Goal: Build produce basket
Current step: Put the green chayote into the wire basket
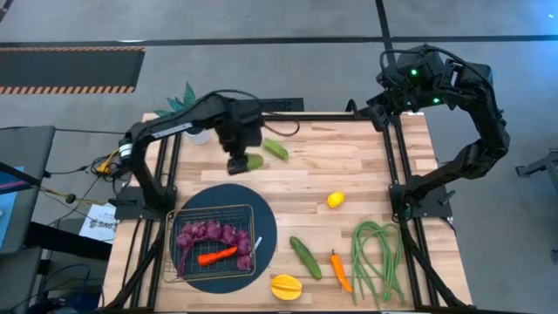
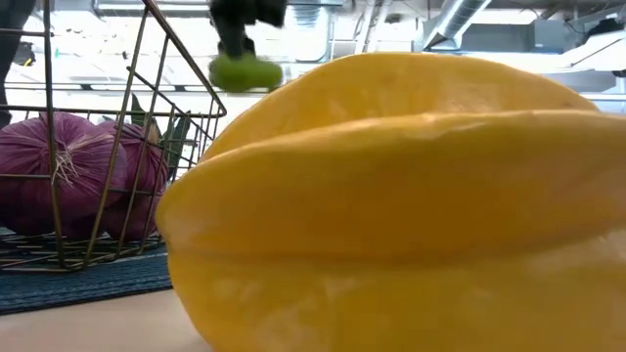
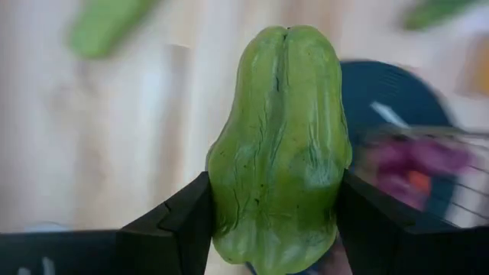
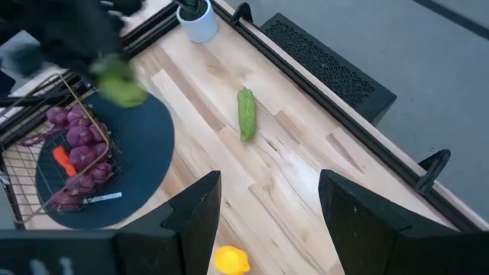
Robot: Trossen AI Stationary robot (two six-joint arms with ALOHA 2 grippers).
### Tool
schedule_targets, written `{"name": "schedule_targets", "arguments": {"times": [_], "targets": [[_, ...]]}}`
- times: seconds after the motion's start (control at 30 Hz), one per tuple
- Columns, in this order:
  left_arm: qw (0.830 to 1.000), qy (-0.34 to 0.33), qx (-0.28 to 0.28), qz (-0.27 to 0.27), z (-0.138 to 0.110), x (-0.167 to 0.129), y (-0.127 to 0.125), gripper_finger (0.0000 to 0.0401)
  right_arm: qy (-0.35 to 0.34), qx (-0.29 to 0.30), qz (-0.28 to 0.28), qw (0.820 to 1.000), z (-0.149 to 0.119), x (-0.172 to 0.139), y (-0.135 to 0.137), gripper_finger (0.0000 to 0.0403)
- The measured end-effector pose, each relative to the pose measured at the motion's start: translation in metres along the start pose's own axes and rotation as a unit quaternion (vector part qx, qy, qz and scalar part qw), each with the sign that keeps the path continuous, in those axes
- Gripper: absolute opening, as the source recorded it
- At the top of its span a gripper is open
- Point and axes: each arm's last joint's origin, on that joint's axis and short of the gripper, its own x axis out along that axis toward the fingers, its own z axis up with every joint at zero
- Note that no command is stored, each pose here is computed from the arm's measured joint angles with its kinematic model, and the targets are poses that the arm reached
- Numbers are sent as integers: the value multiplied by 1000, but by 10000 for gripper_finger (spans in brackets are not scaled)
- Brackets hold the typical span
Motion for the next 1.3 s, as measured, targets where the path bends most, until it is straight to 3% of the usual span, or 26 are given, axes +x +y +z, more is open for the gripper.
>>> {"name": "schedule_targets", "arguments": {"times": [0.3, 0.5, 0.6, 0.73, 0.93, 1.3], "targets": [[996, -9, -85, -2, -46, -14, -68, 197, 0, -43, 0, 999, 0, 0, 0, 240], [989, 75, -129, -12, -82, 21, -92, 197, 0, -57, 0, 998, 0, 0, 0, 240], [984, 103, -140, -43, -95, 49, -100, 197, 0, -57, 0, 998, 0, 0, 0, 240], [985, 78, -124, -90, -101, 85, -109, 197, 0, -57, 0, 998, 0, 0, 0, 240], [991, 20, -75, -111, -94, 122, -109, 197, 0, -57, 0, 998, 0, 0, 0, 240], [997, 14, 15, -79, -100, 139, -101, 197, 0, -56, 0, 998, 0, 0, 0, 240]]}}
